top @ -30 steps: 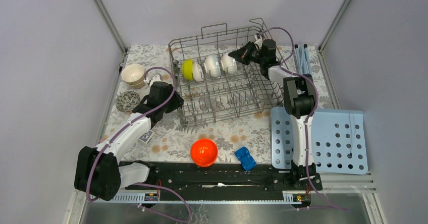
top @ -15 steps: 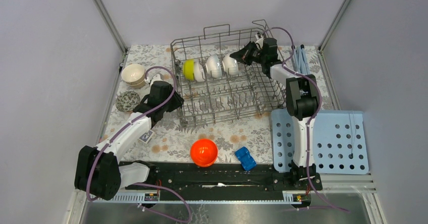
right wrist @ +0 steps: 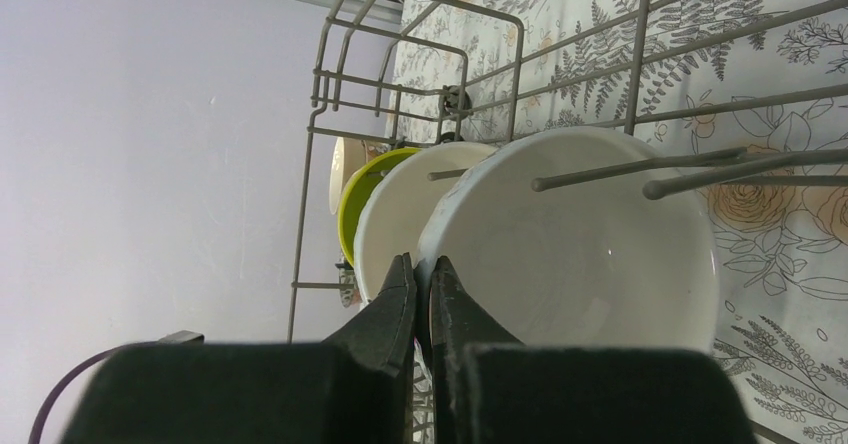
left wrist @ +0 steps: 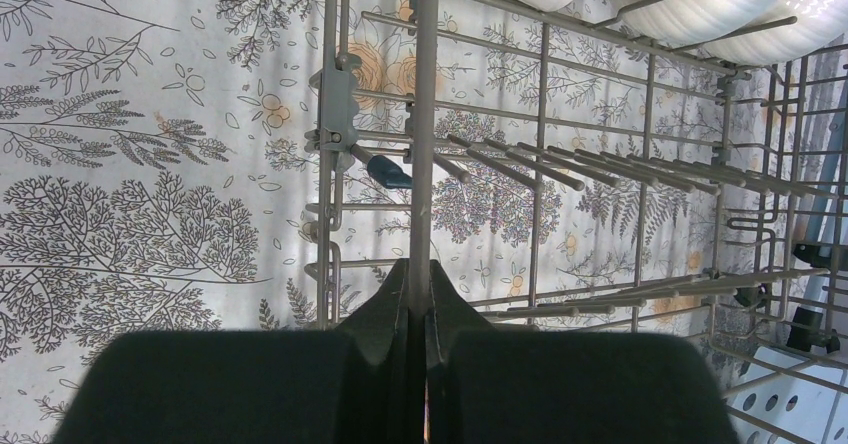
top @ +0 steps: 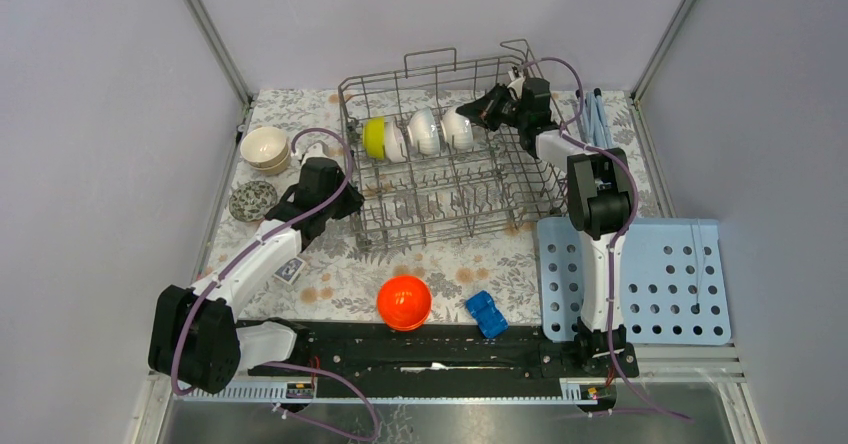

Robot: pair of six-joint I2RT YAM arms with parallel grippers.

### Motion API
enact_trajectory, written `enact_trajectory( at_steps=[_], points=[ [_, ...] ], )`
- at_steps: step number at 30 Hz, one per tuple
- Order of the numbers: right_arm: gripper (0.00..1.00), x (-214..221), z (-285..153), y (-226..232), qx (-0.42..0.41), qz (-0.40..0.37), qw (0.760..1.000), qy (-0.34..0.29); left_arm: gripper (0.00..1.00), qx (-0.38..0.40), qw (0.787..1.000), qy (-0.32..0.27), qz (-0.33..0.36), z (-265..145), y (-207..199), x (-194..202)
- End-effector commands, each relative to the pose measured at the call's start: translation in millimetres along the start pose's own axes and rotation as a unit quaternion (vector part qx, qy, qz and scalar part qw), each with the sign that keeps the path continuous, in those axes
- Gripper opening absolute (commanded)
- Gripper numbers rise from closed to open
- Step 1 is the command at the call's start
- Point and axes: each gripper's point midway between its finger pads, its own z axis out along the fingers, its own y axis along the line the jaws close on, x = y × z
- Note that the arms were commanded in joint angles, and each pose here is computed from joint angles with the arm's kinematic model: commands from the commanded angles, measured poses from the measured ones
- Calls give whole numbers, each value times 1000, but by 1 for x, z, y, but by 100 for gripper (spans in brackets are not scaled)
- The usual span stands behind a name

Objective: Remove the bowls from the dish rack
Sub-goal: Pick up the bowl from the dish rack.

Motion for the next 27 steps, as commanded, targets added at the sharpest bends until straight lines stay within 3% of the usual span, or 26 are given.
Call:
enact_trajectory(
  at_steps=[1,17,27],
  points=[
    [0,-48,-78,217,-226,-159,959,-67,0,-68,997,-26,-20,7,28,-9],
    [0,-27,-111,246,-247,-285,924,-67,0,-78,996,-26,-22,9,32,-8],
    [0,-21,-107,217,-194,-281,938,-65,0,-71,997,-21,-21,9,28,-9]
  ],
)
